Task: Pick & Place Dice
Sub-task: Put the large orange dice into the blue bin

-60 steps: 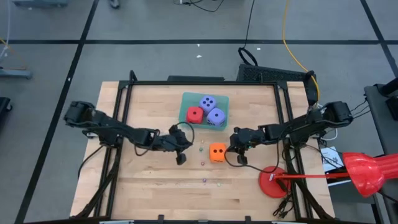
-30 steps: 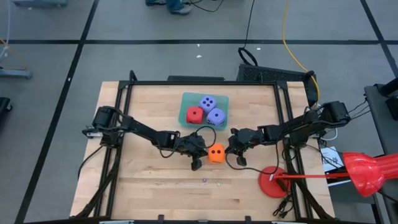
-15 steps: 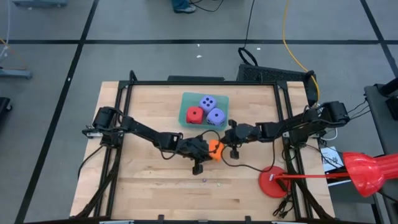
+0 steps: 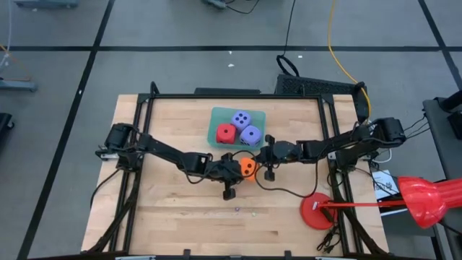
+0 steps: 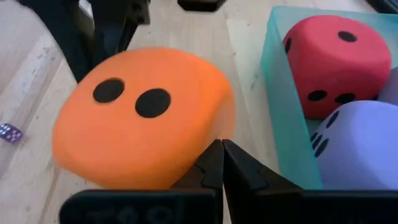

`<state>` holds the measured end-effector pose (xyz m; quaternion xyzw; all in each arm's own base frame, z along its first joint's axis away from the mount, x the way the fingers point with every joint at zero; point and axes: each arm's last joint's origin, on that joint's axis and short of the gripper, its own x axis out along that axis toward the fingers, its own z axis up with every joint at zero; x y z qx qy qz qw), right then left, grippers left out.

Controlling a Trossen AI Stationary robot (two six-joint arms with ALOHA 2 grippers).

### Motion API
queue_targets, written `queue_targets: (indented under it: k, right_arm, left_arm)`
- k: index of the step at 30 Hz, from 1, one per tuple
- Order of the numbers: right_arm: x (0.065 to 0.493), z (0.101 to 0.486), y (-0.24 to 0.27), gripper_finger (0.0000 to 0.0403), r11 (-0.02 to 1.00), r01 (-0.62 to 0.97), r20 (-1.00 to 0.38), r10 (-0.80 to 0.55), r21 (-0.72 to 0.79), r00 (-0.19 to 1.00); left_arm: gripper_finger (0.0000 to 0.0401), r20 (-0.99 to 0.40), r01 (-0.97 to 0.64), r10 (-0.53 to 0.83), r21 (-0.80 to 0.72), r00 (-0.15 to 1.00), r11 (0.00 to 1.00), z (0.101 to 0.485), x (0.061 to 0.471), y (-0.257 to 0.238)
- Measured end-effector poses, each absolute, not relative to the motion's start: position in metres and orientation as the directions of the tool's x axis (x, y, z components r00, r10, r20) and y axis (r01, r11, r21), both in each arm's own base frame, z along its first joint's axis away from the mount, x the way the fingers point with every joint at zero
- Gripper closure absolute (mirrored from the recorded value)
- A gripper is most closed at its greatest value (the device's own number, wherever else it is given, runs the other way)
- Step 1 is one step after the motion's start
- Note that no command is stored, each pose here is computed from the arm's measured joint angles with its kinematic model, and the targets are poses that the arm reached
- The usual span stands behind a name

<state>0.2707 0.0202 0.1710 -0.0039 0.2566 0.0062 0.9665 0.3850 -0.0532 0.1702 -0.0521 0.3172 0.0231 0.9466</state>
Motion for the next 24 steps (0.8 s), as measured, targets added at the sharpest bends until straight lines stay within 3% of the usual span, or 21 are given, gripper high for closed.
queue_targets:
  k: [15,24]
  right_arm:
    - [0.262,0.207,0.002,0.0403,0.995,0.069,-0.341,-0.091,-0.076,0.935]
    - [0.260,0.224,-0.023,0.0403,0.991,0.097,-0.236,-0.115,-0.089,0.965]
  left_arm:
    - [0.0390,-0.571,-0.207,0.175,0.008,0.802,0.978,0.203,0.373,-0.034]
    - [0.0391,-0.558,-0.365,0.334,0.058,0.760,0.929,0.207,0.371,0.014]
